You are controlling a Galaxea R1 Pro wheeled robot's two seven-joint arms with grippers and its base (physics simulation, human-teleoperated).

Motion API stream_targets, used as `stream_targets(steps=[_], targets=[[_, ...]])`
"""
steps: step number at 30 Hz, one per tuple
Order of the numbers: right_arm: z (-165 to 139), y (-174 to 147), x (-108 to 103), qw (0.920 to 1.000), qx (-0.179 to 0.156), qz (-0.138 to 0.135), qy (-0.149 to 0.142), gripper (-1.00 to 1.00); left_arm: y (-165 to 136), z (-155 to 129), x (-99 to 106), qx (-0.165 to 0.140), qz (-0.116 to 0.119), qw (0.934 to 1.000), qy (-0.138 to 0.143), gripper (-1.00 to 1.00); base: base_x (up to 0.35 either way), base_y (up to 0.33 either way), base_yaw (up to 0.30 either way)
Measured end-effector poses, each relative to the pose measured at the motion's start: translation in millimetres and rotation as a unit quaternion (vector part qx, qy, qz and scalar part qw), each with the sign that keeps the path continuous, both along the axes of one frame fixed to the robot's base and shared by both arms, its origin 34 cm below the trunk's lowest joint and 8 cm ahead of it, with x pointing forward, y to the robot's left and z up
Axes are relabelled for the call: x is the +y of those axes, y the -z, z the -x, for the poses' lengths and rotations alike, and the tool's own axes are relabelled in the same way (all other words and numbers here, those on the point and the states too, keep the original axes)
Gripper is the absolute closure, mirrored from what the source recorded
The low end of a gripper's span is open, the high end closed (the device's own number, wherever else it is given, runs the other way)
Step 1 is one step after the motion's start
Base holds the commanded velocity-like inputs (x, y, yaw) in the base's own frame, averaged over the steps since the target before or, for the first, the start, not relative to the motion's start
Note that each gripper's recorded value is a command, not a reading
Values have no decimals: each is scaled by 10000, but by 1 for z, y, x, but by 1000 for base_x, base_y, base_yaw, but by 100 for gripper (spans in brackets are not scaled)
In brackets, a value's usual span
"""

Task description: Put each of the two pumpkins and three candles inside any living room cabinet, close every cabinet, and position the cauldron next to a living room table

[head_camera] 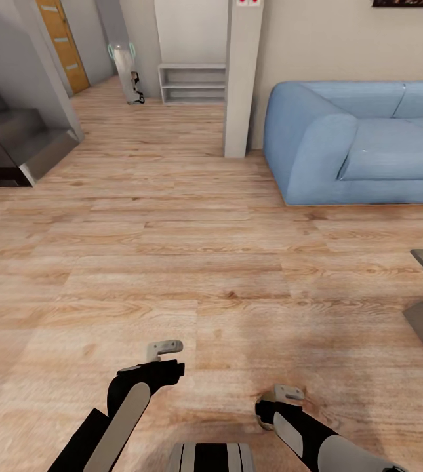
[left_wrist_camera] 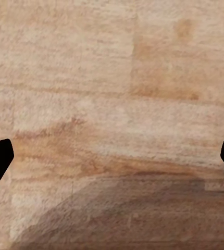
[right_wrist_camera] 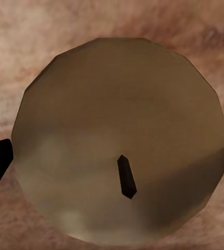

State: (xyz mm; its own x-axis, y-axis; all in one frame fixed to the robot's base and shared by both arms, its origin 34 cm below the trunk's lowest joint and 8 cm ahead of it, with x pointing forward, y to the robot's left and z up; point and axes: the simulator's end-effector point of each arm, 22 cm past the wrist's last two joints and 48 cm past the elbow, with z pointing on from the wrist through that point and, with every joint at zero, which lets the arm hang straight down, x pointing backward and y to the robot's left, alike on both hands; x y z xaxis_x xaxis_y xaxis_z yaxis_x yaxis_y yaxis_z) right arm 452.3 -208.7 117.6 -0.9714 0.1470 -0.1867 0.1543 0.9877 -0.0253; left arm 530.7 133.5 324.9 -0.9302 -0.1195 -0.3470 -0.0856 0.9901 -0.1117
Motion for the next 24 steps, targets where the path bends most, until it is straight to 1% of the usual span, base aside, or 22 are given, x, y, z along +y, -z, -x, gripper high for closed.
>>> stream_targets(steps=[10, 24], targets=[[0, 0, 0, 10000, -2, -2, 2, 100, 0, 0, 1, 0, -5, 10000, -5, -100, 0, 0, 0], [-23, -24, 0, 9995, -308, 0, -6, 100, -27, -10, 1, -286, -5, 9996, -2, -100, 0, 0, 0]])
